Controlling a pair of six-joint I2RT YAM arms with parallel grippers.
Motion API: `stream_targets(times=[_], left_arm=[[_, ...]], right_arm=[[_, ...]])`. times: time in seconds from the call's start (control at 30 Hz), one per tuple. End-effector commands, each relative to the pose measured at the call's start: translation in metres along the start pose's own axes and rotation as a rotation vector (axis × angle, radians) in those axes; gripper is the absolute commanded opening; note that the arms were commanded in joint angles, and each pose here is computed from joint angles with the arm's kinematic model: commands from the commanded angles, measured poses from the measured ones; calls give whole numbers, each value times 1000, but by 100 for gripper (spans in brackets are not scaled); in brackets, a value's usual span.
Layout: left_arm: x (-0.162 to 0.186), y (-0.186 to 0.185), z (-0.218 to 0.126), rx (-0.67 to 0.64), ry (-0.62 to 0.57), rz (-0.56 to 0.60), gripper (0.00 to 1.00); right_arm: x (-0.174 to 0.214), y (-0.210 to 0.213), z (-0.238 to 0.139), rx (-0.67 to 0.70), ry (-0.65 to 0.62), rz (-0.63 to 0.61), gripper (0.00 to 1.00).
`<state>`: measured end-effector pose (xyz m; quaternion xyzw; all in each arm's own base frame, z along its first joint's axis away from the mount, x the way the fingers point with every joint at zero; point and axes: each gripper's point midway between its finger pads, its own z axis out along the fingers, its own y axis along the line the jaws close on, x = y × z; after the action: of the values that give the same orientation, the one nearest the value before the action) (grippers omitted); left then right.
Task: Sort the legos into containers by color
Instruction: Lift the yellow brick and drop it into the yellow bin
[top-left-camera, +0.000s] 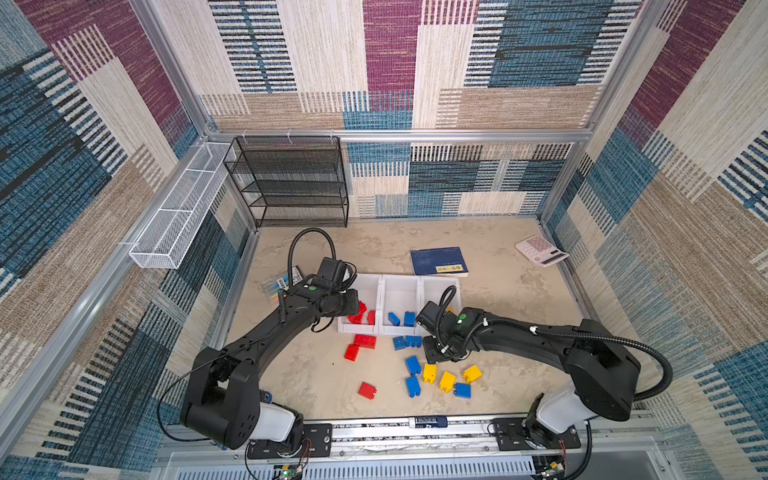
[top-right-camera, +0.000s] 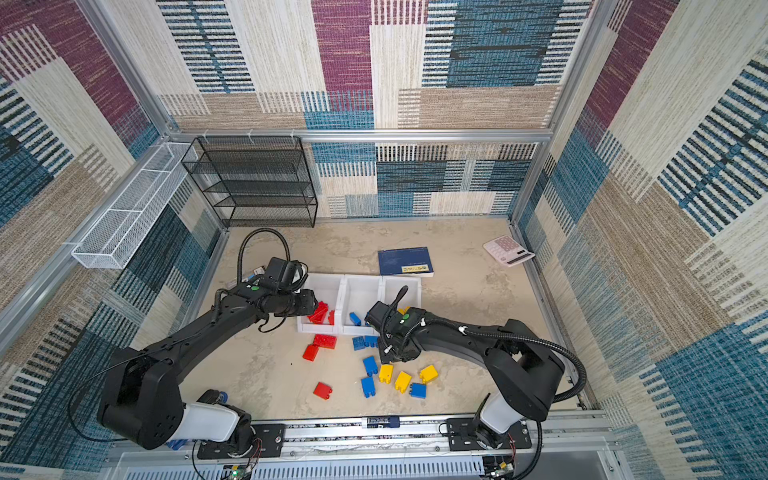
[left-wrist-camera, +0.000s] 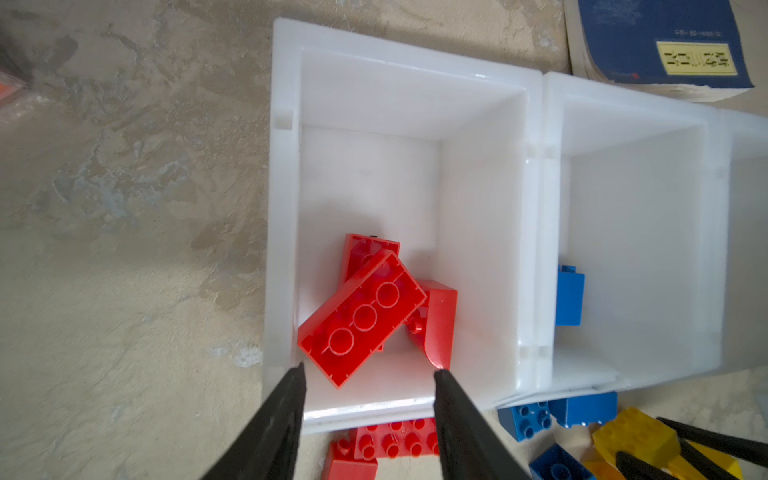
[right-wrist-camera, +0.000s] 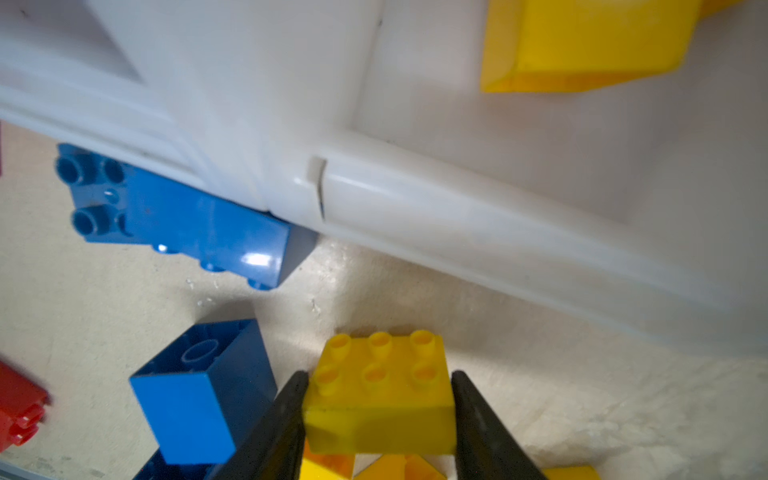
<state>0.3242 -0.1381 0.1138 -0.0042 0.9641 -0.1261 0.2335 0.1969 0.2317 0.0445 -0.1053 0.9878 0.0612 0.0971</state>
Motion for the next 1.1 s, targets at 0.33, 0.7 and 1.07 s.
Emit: stream_targets(times=[0.33, 0.7, 1.07], left_arm=[[-1, -1, -6, 18, -27, -20, 53], [4, -2, -7, 33, -20, -36, 53], [9, -2, -5, 38, -11, -40, 53]], right_arm=[[-103, -16, -69, 22, -299, 26, 52], [-128, -14, -61, 7, -336, 42, 74], [-124, -16, -67, -3, -350, 67, 77]])
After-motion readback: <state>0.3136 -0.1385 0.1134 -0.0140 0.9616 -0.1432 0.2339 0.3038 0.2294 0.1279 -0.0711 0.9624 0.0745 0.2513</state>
